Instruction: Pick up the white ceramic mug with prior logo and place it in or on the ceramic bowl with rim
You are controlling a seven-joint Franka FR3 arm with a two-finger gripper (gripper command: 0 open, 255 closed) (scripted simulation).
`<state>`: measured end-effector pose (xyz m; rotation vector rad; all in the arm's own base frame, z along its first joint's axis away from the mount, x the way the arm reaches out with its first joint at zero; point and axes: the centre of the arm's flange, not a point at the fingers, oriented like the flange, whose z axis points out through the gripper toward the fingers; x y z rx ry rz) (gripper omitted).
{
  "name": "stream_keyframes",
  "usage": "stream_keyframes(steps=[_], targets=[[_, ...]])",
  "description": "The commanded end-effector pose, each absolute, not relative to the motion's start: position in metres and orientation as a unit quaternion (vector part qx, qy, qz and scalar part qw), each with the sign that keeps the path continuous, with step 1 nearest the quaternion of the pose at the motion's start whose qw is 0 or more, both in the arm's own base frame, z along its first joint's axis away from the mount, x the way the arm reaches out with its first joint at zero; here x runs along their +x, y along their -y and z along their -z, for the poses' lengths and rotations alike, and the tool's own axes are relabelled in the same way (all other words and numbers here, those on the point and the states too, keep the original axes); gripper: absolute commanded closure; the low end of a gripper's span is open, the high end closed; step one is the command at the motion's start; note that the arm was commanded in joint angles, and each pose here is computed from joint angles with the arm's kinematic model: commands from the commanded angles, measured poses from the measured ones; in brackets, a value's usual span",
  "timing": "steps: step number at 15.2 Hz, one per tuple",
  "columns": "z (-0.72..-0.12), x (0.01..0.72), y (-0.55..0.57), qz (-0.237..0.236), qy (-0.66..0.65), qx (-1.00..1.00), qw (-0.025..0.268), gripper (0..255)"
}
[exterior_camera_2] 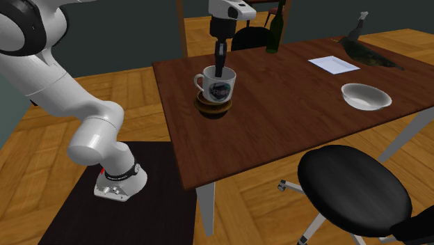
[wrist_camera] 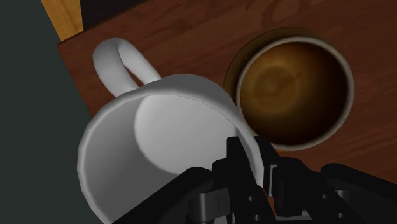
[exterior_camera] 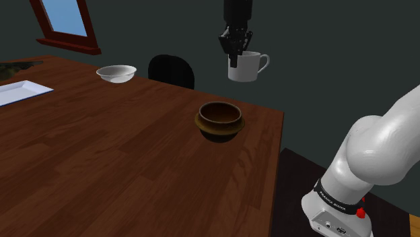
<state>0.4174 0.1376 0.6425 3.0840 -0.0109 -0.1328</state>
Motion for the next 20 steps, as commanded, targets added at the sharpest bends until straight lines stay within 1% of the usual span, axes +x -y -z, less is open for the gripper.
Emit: stream_keyframes(steps=[1, 8, 20], targets=[[-0.647, 0.409, -0.161, 0.043, 0.004, 0.999, 0.027, 255], [-0.659, 0.379, -0.253, 0.043, 0.004, 0.999, 0.027, 255], [-0.595, 0.379, -0.253, 0.043, 0.004, 0.999, 0.027, 255]])
